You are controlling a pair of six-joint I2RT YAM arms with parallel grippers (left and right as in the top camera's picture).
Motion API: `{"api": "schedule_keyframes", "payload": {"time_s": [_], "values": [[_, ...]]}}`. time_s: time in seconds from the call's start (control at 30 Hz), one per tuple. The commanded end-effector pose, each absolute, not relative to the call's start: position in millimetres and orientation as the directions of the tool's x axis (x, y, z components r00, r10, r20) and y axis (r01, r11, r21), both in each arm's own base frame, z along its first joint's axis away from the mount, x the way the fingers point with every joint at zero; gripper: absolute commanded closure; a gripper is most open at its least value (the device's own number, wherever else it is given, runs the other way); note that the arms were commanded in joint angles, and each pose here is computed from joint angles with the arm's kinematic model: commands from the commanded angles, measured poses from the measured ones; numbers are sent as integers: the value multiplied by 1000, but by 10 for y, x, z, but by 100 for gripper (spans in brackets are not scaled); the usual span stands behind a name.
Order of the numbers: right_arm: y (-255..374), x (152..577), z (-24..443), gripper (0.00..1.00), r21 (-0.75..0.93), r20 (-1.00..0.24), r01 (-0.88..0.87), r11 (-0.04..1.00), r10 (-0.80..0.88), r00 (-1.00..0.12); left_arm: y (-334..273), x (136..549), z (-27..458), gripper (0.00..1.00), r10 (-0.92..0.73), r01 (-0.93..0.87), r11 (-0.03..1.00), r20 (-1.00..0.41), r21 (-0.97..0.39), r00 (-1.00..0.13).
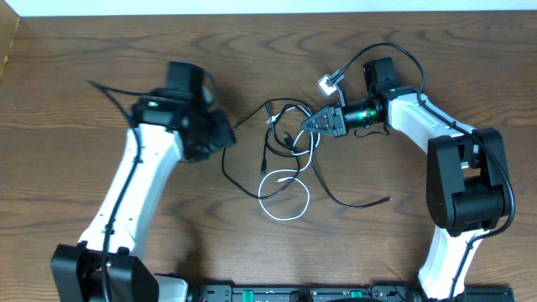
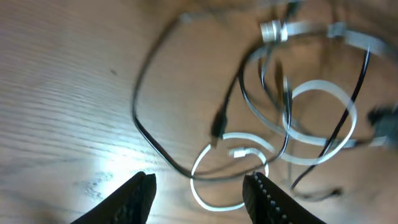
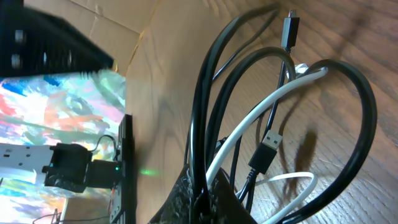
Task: Untangle cables
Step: 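Move the left gripper right toward the right gripper's cable bundle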
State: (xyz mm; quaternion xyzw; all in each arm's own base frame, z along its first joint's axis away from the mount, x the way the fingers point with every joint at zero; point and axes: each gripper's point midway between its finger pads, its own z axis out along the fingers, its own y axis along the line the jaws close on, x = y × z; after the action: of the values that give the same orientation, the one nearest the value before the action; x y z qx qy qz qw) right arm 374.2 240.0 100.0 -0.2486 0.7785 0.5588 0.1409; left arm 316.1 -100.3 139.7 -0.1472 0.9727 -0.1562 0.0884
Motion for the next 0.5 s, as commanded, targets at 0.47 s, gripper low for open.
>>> {"api": "schedule_keyframes", "payload": {"time_s": [0.47], "values": [[2396, 3735, 1066, 99, 811, -491, -534, 239, -219, -843, -1967, 2634, 808, 61, 102, 152, 938, -170, -310, -980]]}}
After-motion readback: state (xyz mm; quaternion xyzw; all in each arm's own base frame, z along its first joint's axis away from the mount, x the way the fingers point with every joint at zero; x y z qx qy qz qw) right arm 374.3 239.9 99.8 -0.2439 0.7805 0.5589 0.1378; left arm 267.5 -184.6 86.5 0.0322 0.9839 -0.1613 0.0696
